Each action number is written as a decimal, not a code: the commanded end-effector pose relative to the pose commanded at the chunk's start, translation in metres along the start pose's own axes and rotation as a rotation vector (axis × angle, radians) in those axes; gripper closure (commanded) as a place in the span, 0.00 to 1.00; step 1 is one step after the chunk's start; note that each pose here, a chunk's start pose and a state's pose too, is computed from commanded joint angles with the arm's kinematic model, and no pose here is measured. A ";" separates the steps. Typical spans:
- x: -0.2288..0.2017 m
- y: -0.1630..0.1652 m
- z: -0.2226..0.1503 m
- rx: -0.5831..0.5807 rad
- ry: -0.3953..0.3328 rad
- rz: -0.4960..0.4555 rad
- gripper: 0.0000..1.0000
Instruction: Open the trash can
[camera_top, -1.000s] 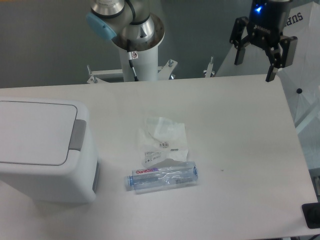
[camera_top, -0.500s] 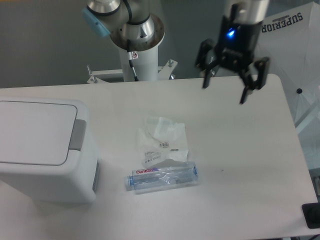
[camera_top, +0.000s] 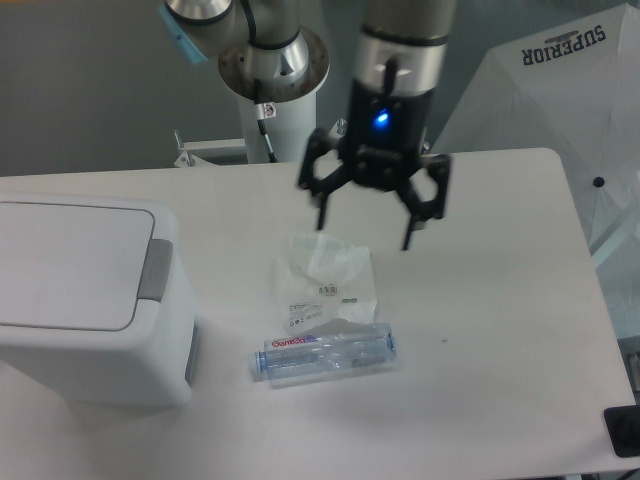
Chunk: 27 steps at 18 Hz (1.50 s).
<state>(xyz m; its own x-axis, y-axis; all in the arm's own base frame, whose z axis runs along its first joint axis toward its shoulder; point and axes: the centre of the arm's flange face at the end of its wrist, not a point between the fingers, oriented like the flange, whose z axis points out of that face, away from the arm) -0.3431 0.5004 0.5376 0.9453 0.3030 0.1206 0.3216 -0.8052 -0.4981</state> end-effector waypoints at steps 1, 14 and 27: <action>0.010 -0.002 0.002 0.004 0.005 -0.004 0.00; 0.082 0.015 0.055 -0.011 0.134 -0.107 0.00; 0.089 0.020 0.067 -0.027 0.142 -0.124 0.00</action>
<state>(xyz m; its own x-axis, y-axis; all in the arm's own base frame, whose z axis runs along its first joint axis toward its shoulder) -0.2561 0.5450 0.4810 0.8959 0.3274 0.3003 0.4356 -0.7804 -0.4486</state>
